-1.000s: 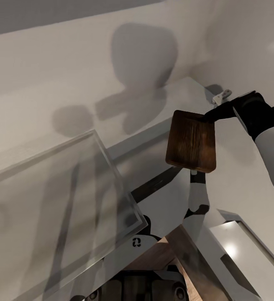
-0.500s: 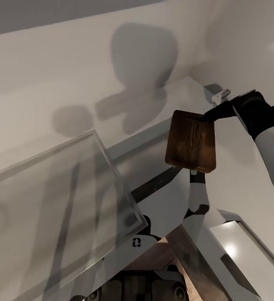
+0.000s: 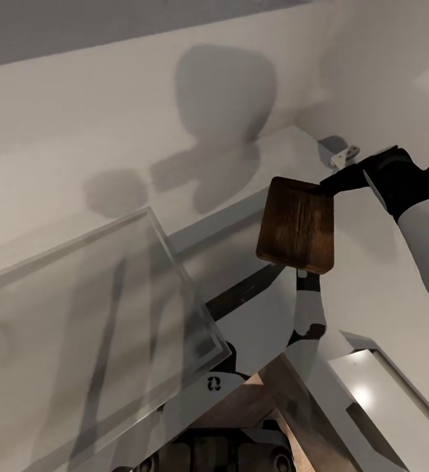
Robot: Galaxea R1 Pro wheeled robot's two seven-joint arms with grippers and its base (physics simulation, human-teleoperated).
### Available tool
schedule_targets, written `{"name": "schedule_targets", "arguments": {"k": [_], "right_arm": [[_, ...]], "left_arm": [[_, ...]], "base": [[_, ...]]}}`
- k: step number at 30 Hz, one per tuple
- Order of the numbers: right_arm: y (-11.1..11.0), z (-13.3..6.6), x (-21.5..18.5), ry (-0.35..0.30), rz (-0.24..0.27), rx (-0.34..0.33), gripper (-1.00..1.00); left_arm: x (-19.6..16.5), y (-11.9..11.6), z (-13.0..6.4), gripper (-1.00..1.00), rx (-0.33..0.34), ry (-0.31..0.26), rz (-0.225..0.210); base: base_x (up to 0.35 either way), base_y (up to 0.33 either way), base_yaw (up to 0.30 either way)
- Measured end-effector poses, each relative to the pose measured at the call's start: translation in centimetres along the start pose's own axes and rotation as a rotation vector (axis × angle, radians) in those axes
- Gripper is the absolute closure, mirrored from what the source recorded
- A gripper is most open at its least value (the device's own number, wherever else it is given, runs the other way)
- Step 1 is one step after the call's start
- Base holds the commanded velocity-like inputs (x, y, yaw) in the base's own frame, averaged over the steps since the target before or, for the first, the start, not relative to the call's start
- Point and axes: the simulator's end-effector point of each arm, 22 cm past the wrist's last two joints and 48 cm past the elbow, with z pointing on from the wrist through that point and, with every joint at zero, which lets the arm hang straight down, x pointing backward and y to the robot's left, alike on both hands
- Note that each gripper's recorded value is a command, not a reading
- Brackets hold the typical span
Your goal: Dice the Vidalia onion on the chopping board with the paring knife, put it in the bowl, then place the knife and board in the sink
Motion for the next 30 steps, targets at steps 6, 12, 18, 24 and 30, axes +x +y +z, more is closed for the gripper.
{"name": "schedule_targets", "arguments": {"k": [6,12,18,24,30], "right_arm": [[-0.1,-0.3,0.5,0.012,0.011,-0.002,1.00],[-0.3,-0.6,0.8,0.023,0.012,0.001,1.00],[-0.5,-1.2,0.4,0.019,0.007,0.006,1.00],[-0.1,-2.1,-0.2,0.023,0.023,-0.017,1.00],[-0.2,-2.7,-0.5,0.024,0.030,-0.019,1.00]], "left_arm": [[-0.3,0.0,0.1,-1.00,-0.001,-0.009,0.001],[-0.7,0.1,0.1,-1.00,-0.001,-0.018,0.002],[-1.0,0.1,0.2,-1.00,-0.002,-0.028,0.003],[-1.3,0.1,0.3,-1.00,-0.003,-0.037,0.004],[-1.7,0.2,0.3,-1.00,-0.004,-0.046,0.005]], "base": [[0.000,0.000,0.000],[0.000,0.000,0.000],[0.000,0.000,0.000],[0.000,0.000,0.000],[-0.064,0.000,0.000]]}}
